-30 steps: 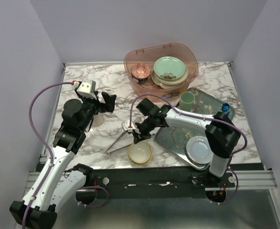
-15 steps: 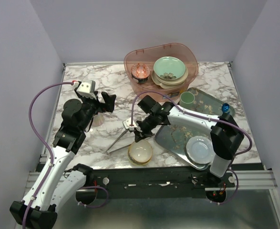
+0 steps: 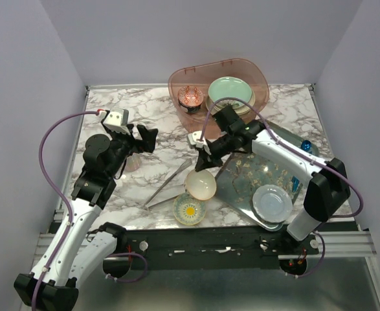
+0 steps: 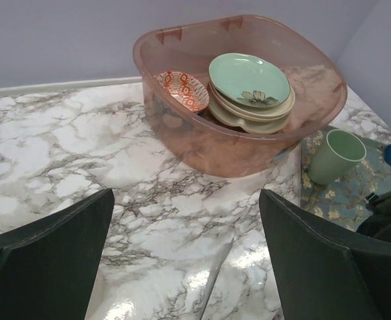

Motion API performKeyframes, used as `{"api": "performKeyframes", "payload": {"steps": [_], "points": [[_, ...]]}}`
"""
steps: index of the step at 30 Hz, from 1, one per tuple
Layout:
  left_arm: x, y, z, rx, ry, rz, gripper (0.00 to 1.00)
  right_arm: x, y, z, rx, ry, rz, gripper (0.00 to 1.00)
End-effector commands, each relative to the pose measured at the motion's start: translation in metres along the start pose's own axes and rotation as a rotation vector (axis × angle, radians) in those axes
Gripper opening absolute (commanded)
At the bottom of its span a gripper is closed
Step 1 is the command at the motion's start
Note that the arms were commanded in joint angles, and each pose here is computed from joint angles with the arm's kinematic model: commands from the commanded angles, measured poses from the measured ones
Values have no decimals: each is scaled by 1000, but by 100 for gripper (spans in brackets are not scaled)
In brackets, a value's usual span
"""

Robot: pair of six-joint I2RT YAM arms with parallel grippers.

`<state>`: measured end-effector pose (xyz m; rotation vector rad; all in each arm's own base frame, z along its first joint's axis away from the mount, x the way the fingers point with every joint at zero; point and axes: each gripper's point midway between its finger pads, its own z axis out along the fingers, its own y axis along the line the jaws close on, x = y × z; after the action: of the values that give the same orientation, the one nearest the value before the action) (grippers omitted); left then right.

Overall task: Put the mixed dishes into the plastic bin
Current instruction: Pick up the bowl from the center of the board.

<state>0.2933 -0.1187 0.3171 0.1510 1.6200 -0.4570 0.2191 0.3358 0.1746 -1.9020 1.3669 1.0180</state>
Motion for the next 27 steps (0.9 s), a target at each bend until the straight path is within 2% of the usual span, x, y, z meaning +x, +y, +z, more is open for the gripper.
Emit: {"api": "performKeyframes", "payload": {"steps": [1, 7, 12, 19, 27], "points": [[-3, -9, 1, 54, -14, -25, 99, -30, 3, -36, 21, -115, 48, 0], [-7, -22, 0, 112, -28, -92, 99, -27, -12, -59, 122, -136, 125, 0], [-3, -36, 2, 162, 5, -257, 99, -22, -27, -71, 212, -129, 183, 0], [9, -48, 2, 172, 103, -459, 99, -19, -37, -81, 288, -123, 236, 0], [28, -58, 0, 187, 205, -537, 99, -14, -46, -87, 352, -102, 261, 0]]}}
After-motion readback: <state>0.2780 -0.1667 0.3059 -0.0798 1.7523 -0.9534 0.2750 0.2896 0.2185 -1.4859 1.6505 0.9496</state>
